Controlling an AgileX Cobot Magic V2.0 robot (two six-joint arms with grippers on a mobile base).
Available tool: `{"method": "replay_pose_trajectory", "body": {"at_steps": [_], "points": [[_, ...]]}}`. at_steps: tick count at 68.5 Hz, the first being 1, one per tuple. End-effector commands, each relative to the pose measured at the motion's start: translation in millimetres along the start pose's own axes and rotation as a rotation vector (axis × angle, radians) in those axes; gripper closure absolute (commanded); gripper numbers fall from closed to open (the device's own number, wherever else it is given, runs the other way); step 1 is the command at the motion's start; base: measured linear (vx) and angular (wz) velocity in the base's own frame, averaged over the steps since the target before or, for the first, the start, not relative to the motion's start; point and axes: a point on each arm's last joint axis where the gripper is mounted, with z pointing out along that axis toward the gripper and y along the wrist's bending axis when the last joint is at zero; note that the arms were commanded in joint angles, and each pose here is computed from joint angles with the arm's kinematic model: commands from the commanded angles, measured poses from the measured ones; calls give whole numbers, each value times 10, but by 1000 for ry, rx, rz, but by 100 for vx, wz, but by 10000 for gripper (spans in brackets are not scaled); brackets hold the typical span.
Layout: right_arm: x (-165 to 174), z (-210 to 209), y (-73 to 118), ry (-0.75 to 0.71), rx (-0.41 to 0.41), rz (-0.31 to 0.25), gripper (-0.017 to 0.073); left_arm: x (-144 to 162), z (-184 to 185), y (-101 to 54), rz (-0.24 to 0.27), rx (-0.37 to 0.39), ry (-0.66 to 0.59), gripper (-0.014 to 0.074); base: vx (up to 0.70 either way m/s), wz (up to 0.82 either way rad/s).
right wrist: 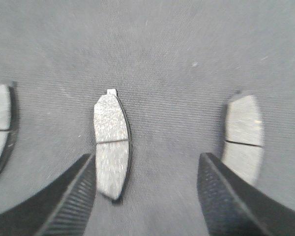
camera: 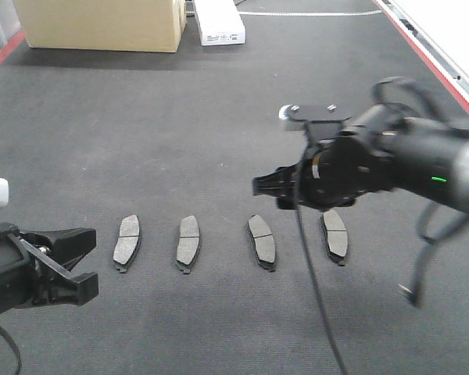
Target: Move and align brake pads A on conveyor
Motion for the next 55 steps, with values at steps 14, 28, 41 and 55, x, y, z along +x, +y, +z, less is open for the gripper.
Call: {"method": "replay_pose_trajectory", "body": {"at_steps": [14, 28, 41, 55], "points": [[419, -887, -298, -314, -140, -47, 299, -152, -57, -51, -1, 30, -100, 600, 0, 0], [824, -1249, -541, -414, -143, -77, 574, -152, -57, -51, -1, 30, -100, 600, 0, 0], [1086, -1485, -686, -508, -161, -81, 569, -152, -57, -51, -1, 30, -100, 600, 0, 0], [1299, -1728, -798, -649, -206, -80, 569, -152, -57, -51, -1, 30, -100, 600, 0, 0]]}}
